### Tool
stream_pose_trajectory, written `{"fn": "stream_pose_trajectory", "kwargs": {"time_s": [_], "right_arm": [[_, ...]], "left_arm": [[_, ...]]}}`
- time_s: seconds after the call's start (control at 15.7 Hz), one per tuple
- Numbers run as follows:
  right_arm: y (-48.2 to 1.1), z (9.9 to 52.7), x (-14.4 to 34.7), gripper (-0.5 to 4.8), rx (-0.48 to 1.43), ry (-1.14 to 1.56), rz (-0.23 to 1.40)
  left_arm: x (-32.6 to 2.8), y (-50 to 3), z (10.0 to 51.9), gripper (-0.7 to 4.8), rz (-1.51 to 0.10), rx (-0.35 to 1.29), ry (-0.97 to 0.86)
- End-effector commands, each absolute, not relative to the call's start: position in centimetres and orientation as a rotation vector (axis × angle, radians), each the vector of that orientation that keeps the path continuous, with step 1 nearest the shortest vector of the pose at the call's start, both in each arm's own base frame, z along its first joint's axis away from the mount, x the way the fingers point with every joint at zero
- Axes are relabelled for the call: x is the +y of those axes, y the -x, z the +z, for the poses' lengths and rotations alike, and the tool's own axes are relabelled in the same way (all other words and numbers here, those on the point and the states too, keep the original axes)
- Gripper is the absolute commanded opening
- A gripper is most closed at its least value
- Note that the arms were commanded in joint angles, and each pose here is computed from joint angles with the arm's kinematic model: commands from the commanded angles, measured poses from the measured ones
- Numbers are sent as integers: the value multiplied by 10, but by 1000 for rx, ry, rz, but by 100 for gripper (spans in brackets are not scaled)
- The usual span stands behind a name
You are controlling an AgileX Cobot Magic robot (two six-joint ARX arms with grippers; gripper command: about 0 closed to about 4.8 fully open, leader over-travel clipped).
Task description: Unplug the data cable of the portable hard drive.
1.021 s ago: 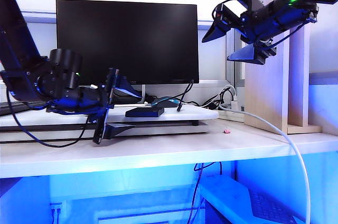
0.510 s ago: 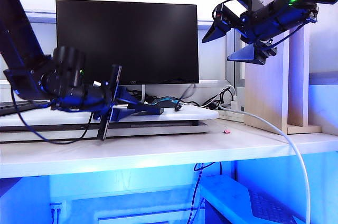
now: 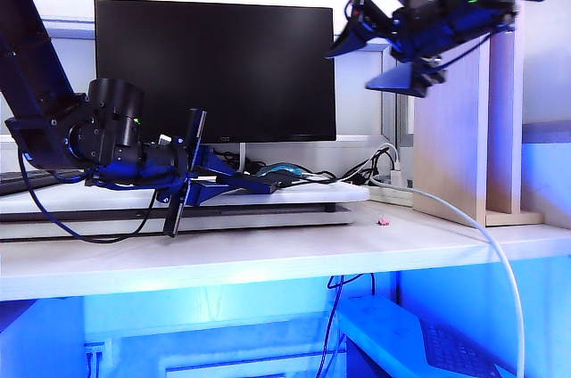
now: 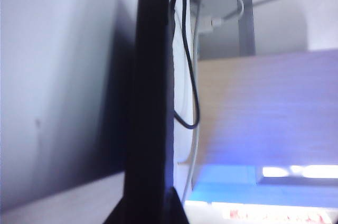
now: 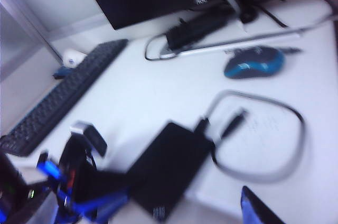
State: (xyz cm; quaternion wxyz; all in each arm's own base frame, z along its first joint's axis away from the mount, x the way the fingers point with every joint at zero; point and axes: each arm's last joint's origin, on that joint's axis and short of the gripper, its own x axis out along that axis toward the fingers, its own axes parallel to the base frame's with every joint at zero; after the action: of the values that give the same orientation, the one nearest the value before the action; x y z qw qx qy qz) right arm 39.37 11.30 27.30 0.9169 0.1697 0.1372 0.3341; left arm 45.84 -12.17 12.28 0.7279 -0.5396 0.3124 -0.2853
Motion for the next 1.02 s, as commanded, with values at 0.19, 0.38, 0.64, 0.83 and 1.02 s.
{"fn": "stream_pose_trajectory", "kwargs": {"time_s": [0.19, 0.38, 0.64, 0.83, 1.02], "right_arm": [[-416, 269, 129, 479, 328, -356, 776], [-435, 258, 137, 479, 364, -398, 824], [-461, 239, 146, 479, 428, -484, 864], [-473, 233, 150, 468, 441, -508, 894], [-481, 231, 152, 461, 425, -507, 894]], "left_arm": [[-123, -459, 129, -5, -713, 674, 1168], [-124, -460, 133, -5, -747, 670, 1161], [-125, -460, 138, -5, -824, 655, 1139], [-126, -459, 143, -6, -884, 630, 1119], [-126, -458, 147, -5, -937, 626, 1116]]}}
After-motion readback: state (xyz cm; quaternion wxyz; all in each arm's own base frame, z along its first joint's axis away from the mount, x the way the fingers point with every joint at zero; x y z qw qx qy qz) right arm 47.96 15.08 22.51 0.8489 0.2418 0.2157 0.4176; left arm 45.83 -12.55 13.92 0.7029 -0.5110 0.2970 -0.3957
